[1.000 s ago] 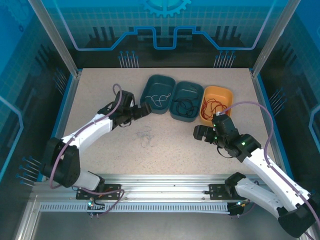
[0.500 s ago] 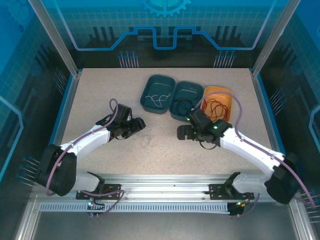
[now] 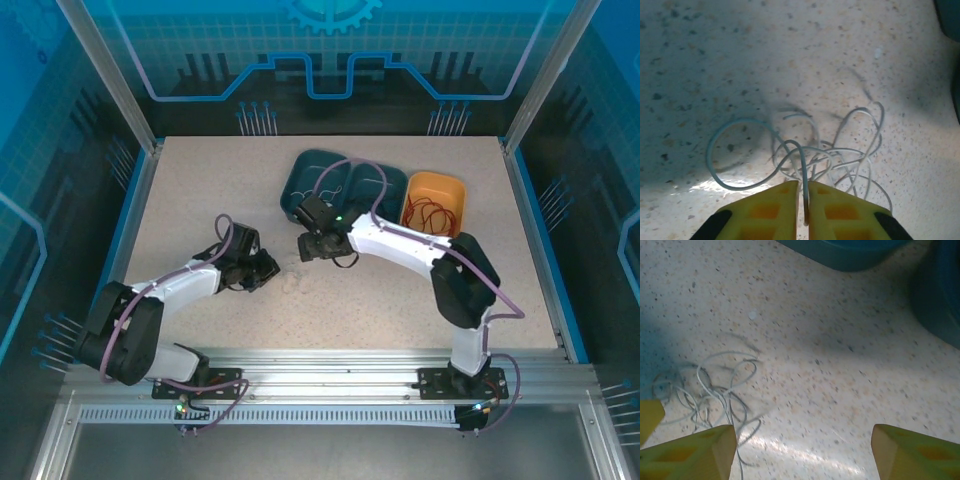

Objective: Untangle the cables

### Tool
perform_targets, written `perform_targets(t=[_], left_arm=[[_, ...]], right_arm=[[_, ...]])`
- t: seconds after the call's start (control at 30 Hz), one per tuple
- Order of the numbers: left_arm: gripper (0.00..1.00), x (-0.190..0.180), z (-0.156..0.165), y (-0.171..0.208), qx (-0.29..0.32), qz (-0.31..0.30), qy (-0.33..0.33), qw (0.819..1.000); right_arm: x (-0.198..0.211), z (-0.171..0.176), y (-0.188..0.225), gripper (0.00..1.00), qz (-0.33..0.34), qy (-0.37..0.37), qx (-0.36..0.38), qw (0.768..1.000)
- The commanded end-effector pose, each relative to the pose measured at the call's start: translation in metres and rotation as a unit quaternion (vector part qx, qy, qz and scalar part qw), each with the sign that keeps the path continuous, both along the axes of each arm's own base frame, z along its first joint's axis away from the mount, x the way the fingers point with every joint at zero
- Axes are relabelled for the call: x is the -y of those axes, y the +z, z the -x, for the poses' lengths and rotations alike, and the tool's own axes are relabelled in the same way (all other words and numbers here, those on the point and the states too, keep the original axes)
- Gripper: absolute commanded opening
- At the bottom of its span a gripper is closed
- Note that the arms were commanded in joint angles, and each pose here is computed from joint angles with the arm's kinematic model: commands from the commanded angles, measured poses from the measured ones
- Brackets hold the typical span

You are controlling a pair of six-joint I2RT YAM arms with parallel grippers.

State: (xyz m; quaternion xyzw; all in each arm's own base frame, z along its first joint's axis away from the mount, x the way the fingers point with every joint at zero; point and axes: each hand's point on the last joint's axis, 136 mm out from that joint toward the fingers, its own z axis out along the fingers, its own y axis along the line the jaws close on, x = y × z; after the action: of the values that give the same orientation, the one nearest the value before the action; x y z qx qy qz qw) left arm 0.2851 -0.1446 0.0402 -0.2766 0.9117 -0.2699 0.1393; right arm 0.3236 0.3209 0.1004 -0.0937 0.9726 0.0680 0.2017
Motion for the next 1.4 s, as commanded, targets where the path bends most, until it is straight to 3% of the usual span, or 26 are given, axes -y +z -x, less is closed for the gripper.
perform_targets(t=[0.0, 0.33, 0.7, 0.83, 0.97, 1.37], left_arm=[[0.07, 0.002, 0.001, -0.003, -0.004, 0.017, -0.001, 1.000], [0.05, 0.006, 0.001, 0.002, 0.003, 0.030, -0.006, 1.000], [0.05, 0.006, 0.002, 0.004, 0.008, 0.034, -0.005, 0.999], [0.05, 0.004, 0.002, 0.007, 0.013, 0.030, -0.003, 0.999], [0.05, -0.001, 0.003, 0.009, 0.017, 0.018, 0.001, 1.000], [0.01, -0.033, 0.002, 0.019, 0.034, -0.041, 0.025, 0.998]], right_arm=[[-0.020, 0.003, -0.003, 0.70, -0.001, 0.018, -0.019, 1.000], [-0.062, -0.001, -0.021, 0.59, -0.002, 0.049, -0.035, 0.998], [-0.077, -0.003, -0.052, 0.51, 0.001, 0.056, -0.065, 0.996], [-0.071, -0.003, -0.063, 0.38, 0.010, 0.045, -0.075, 0.996], [-0.059, -0.003, -0.062, 0.12, 0.017, 0.031, -0.069, 0.997], [0.014, 0.011, -0.008, 0.06, 0.020, -0.033, 0.005, 0.999]])
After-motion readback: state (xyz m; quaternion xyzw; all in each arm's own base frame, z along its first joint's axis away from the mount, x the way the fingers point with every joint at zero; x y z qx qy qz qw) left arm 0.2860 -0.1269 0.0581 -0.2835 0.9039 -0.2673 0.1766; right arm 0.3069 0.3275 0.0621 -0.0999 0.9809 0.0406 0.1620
